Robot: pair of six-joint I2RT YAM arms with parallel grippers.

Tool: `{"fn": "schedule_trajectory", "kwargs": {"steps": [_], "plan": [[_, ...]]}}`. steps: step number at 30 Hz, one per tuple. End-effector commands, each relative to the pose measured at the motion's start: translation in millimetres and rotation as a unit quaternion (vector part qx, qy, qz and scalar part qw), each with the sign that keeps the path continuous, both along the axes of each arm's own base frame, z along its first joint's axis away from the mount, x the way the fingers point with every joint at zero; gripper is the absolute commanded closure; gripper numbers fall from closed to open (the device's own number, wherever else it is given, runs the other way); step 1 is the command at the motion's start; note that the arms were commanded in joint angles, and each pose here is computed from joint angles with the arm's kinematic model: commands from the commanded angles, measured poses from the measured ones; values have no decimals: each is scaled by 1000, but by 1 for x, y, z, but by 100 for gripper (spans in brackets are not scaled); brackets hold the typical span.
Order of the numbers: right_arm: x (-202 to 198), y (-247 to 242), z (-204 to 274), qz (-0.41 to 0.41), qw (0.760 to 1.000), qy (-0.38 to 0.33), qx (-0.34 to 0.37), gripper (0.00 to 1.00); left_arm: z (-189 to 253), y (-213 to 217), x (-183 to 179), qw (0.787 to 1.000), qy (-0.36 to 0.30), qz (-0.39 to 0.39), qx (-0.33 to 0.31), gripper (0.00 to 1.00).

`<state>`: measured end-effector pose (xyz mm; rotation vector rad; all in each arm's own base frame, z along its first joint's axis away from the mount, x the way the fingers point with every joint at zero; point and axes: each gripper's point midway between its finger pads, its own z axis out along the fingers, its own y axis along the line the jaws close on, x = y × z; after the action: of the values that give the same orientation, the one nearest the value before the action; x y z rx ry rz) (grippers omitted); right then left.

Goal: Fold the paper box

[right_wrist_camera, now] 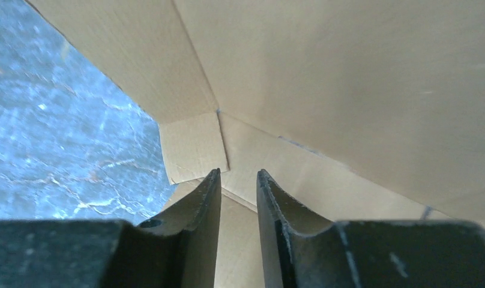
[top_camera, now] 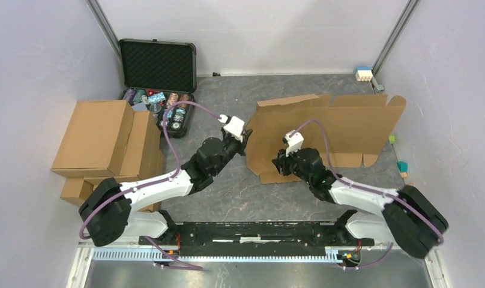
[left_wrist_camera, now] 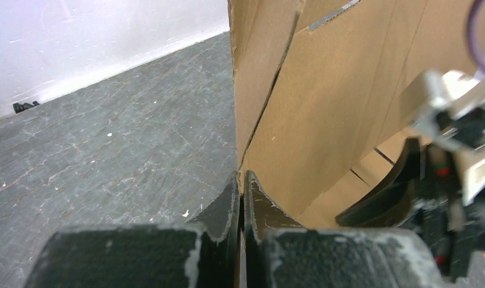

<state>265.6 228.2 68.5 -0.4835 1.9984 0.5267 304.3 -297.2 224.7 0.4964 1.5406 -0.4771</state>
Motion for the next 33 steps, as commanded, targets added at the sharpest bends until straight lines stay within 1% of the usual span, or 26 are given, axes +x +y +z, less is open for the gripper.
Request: {"fn": "schedule_trajectory", "kwargs": {"steps": [1, 4, 7, 10, 12, 14, 17, 21, 24, 26, 28, 30, 32, 33], "plan": [[-1, -21, 29, -35, 998, -46, 6, 63, 17, 18, -3, 999, -48, 19, -2, 98], [-10, -44, 21, -74, 997, -29, -9, 58, 26, 20, -10, 998, -54, 10, -13, 98], [-17, -72, 4, -127, 991, 1, -35, 58, 27, 22, -13, 998, -56, 7, -16, 98], [-18, -102, -3, -188, 981, 17, -49, 57, 26, 22, -14, 998, -57, 7, -13, 98], [-18, -119, -4, -215, 975, 24, -41, 54, 27, 23, -14, 998, -57, 8, -14, 98], [-14, -129, 2, -227, 973, 21, -22, 48, 27, 24, -13, 998, -57, 12, -13, 98], [-13, -144, 7, -244, 969, 22, -18, 40, 27, 27, -12, 998, -58, 19, -8, 98], [-9, -156, 10, -263, 964, 40, -13, 35, 23, 36, -7, 998, -50, 50, -5, 98], [-6, -157, 5, -258, 963, 71, 25, 31, 22, 45, -4, 996, -44, 75, -6, 98], [-3, -159, 3, -261, 959, 94, 57, 26, 21, 47, -4, 996, -44, 81, -8, 98], [1, -173, 5, -285, 951, 102, 63, 24, 19, 48, -3, 996, -43, 84, -7, 98], [4, -188, 12, -307, 945, 89, 72, 17, 16, 50, -1, 995, -40, 93, -2, 98], [8, -204, 21, -327, 939, 72, 82, 4, 12, 55, 3, 993, -37, 110, 3, 98], [8, -214, 23, -342, 934, 69, 79, 2, 10, 58, 4, 992, -35, 118, 5, 98]]}}
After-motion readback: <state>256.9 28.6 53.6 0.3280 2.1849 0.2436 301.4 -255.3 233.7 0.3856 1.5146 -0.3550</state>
